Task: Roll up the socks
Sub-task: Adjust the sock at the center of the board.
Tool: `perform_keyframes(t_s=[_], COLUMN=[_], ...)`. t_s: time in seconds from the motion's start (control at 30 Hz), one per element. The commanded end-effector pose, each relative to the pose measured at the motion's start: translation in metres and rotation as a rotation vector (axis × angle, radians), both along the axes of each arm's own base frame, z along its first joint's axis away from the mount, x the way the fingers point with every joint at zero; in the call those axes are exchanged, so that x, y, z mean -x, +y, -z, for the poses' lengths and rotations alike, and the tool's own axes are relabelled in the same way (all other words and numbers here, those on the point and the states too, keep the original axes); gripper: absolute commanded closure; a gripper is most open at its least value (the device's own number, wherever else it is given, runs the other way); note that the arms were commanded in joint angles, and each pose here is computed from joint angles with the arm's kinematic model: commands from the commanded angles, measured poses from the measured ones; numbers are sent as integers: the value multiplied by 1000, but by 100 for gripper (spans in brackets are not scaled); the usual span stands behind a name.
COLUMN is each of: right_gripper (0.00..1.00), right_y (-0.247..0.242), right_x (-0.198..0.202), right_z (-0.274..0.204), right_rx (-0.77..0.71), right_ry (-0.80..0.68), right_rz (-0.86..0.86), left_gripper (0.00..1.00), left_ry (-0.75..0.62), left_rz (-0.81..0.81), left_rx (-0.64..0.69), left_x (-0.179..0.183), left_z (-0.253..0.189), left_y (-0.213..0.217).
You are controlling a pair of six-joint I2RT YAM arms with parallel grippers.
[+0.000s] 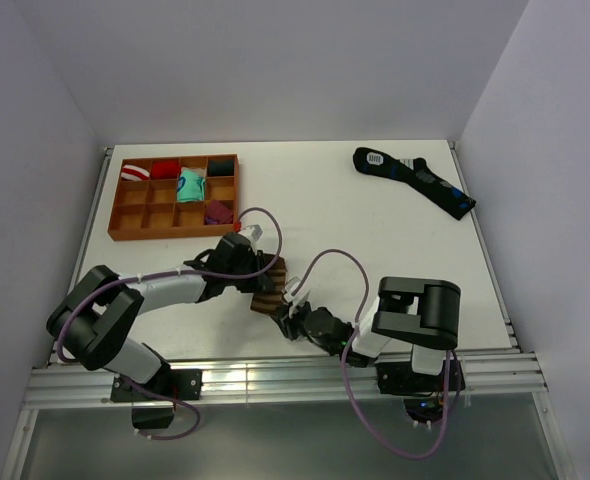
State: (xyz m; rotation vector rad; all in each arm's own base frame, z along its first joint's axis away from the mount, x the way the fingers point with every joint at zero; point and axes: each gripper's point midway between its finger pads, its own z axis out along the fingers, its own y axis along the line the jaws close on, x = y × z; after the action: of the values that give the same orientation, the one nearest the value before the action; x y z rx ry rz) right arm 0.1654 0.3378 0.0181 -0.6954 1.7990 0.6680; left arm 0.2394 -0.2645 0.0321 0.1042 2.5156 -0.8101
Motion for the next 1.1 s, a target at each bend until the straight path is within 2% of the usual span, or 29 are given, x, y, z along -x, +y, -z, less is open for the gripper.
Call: perform_keyframes(t_s=[0.0,0.17,0.3,0.5,0.63,0.73,0.83,1.07], right_gripper=[67,78,85,88,88,90,91,91], right_y=[-26,-21,-13,-3,-10,-8,0,-2], right_x=[2,2,7,17,5,1,8,6], right_z=[41,38,37,20,11,9,4,-2], right_rx=[193,191,206,159,107,129,100,6], right_ry=[25,47,133,293,401,462,566,769], right_rz=[40,54,41,-29,-17,-7,-64,-68], left_gripper=[74,74,74,75,74,73,73,66], left_ry=[-17,-20,-28,-62,-93,-113,-140,-221], left_rz=[32,29,33,39,35,36,37,-22], left_rx=[12,13,14,47,67,85,88,110], left_x=[-4,-4,-4,-5,-7,-7,-8,-13], left_z=[-9,-8,-6,-12,-19,-24,-30,-52], left_y=[-6,-5,-5,-7,-8,-8,-8,2])
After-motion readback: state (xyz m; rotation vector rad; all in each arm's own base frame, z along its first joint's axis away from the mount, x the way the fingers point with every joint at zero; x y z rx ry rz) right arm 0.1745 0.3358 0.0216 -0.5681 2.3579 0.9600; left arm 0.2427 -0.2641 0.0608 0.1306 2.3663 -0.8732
